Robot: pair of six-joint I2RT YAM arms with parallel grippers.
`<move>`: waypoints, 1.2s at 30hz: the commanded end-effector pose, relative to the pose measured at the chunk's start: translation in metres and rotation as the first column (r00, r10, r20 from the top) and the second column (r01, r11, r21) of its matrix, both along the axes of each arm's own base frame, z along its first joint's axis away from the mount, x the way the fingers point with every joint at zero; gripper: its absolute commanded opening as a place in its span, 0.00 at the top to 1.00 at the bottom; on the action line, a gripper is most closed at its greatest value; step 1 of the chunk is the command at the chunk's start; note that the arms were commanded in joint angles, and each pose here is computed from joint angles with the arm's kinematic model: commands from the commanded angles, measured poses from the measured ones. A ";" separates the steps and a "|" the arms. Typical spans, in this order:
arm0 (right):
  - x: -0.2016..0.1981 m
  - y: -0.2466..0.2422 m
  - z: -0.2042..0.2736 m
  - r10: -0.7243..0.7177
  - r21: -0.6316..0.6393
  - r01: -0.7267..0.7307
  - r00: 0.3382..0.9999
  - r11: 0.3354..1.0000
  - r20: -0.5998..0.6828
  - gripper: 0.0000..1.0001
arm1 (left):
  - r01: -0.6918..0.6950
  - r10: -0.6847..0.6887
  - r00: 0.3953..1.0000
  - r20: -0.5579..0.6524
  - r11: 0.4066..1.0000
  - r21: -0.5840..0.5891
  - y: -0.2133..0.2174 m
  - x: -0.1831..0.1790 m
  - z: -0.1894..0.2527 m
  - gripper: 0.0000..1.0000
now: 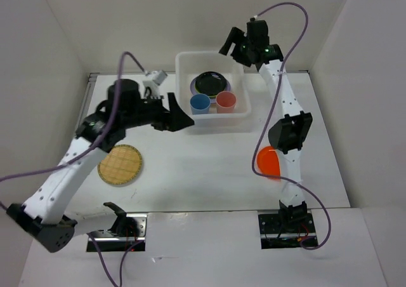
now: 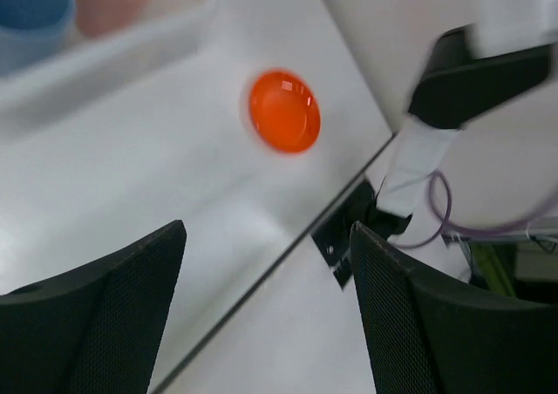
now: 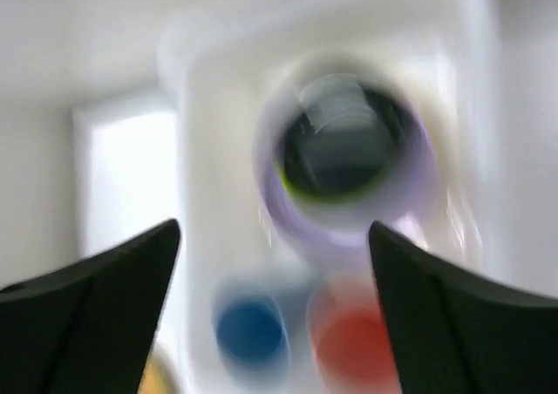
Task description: Place the mixed dishes into the plastic bin
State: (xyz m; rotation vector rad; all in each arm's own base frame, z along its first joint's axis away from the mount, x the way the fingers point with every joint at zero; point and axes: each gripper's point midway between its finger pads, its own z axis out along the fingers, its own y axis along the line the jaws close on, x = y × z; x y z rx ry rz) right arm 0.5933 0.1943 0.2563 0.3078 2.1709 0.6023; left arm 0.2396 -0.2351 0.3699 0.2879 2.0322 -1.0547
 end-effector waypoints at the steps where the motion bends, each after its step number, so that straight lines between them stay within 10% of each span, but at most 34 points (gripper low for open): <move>1: -0.033 -0.013 0.089 -0.009 0.015 0.008 0.993 1.000 0.119 0.04 | 0.136 -0.140 0.988 -0.067 0.988 -0.071 -0.043 -0.001 -0.033 0.18; 19: -0.235 -0.041 0.296 0.018 0.069 -0.056 0.890 0.996 0.455 0.00 | 0.199 -0.180 0.916 -0.359 0.980 0.016 -0.206 0.027 -0.231 0.22; 36: -0.341 -0.084 0.293 -0.019 0.029 0.008 0.911 1.000 0.412 0.00 | 0.204 -0.197 0.880 -0.433 0.979 -0.032 -0.276 0.037 -0.317 0.19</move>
